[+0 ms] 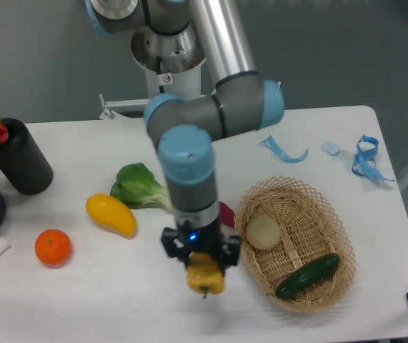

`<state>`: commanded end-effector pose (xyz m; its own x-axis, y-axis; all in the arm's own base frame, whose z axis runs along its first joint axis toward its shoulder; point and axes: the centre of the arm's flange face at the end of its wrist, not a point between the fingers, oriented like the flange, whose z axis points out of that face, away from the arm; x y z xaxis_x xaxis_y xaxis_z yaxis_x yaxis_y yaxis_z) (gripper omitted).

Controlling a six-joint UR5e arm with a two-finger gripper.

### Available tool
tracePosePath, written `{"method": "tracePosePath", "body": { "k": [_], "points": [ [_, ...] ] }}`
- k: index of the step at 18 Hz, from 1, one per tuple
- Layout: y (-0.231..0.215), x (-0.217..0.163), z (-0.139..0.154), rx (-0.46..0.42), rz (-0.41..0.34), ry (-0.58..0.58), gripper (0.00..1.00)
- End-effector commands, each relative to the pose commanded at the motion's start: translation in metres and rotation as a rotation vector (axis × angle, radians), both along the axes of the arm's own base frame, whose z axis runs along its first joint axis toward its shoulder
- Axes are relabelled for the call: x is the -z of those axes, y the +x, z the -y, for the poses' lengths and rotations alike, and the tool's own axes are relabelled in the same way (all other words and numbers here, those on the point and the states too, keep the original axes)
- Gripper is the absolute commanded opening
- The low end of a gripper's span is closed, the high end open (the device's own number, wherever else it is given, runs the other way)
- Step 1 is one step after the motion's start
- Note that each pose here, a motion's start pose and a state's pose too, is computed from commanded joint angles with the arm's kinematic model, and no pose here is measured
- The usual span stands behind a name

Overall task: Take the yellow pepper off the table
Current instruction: 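Carry the held pepper over the basket toward the blue ribbons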

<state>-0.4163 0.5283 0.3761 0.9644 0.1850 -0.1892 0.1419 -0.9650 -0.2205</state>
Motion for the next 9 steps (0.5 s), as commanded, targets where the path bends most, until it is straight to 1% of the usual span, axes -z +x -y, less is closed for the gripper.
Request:
{"method": "tracePosePath", "body": {
  "k": [2, 4, 6, 7, 9],
  "points": [
    [-0.020, -0.011, 0.031, 0.044, 0.013, -0.045, 0.38],
    [-0.040, -0.028, 0.070, 0.062, 0.031, -0.079, 0.38],
    [-0.063, -0.031, 0.107, 0.096, 0.058, -0.119, 0.38],
    [-0.074, -0.034, 0.128, 0.111, 0.062, -0.131, 0.38],
    [-0.098, -0.035, 0.161, 0.126, 0.063, -0.133, 0.38]
  ]
}}
